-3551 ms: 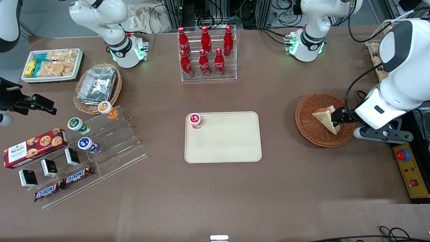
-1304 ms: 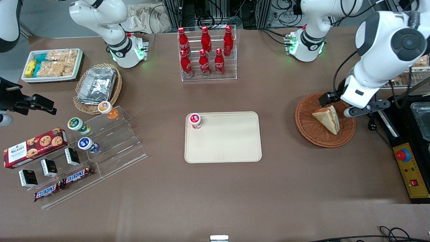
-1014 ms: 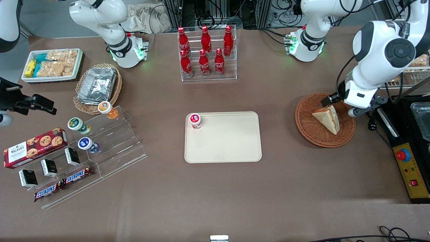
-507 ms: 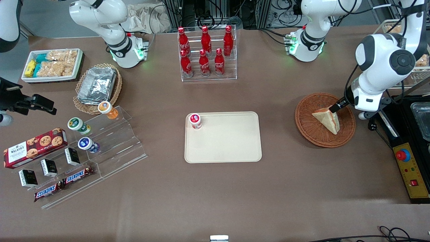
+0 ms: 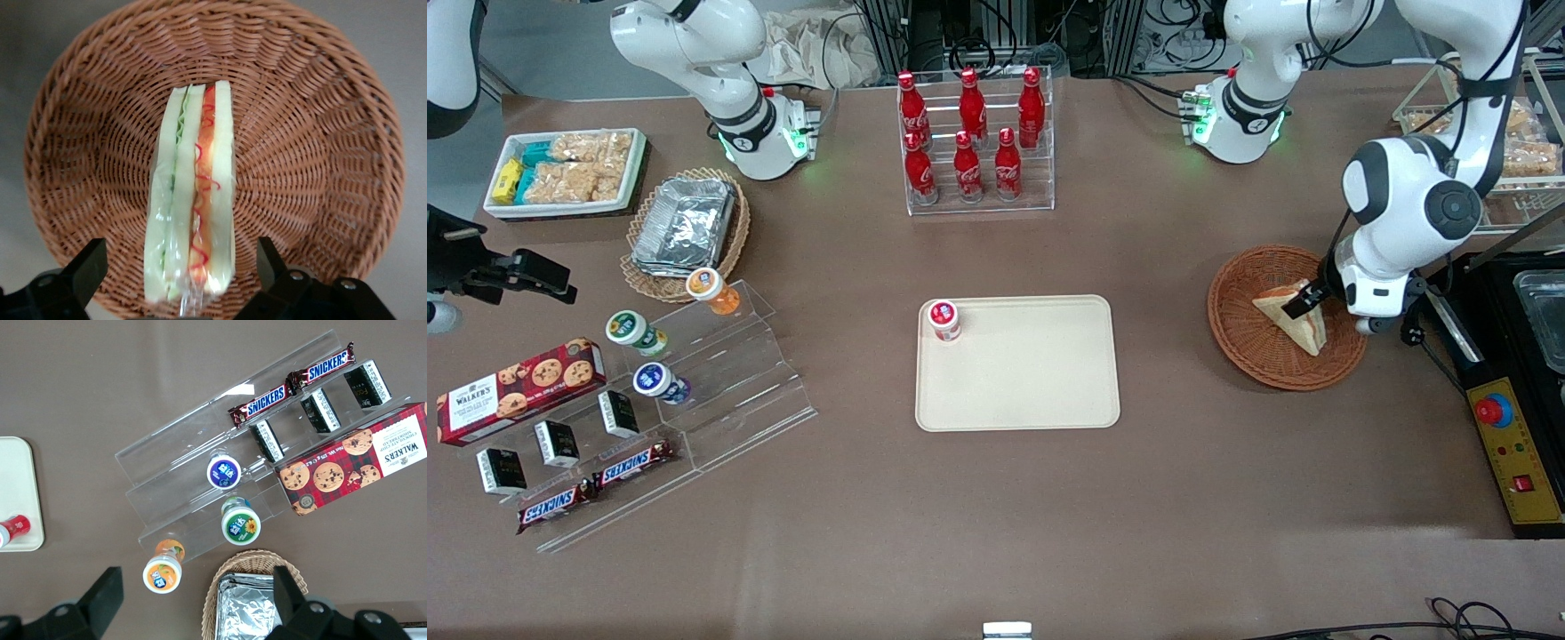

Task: Place sandwich from basket to tray
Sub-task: 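Close the left gripper on the sandwich's edge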

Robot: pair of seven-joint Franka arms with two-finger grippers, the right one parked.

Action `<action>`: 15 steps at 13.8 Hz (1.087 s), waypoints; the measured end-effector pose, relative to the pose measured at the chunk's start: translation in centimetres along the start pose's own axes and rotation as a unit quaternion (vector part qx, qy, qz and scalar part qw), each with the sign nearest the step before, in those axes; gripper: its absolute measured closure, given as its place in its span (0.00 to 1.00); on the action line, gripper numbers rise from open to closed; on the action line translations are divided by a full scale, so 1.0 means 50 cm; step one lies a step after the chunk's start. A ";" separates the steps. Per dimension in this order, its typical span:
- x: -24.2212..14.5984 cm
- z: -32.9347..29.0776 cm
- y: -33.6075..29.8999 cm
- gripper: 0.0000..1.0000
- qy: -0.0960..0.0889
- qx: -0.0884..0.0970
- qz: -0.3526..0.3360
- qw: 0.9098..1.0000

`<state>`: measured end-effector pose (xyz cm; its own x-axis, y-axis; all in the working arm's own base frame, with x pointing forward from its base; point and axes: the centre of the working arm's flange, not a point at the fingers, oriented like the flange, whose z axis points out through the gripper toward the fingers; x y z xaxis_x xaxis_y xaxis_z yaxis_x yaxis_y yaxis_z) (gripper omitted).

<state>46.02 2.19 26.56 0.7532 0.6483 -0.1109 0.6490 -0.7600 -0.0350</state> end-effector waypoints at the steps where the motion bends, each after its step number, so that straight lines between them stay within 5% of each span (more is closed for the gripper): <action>1: 0.004 0.017 -0.002 0.00 -0.005 0.000 -0.005 1.000; 7: 0.014 0.093 -0.002 0.04 -0.022 0.006 -0.015 1.000; 12: 0.026 0.066 0.009 0.56 -0.009 -0.004 -0.014 1.000; 15: 0.030 0.024 0.015 0.61 -0.002 -0.009 -0.014 1.000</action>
<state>47.53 2.55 25.18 0.7347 0.6686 -0.1148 0.6713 -0.7409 -0.0193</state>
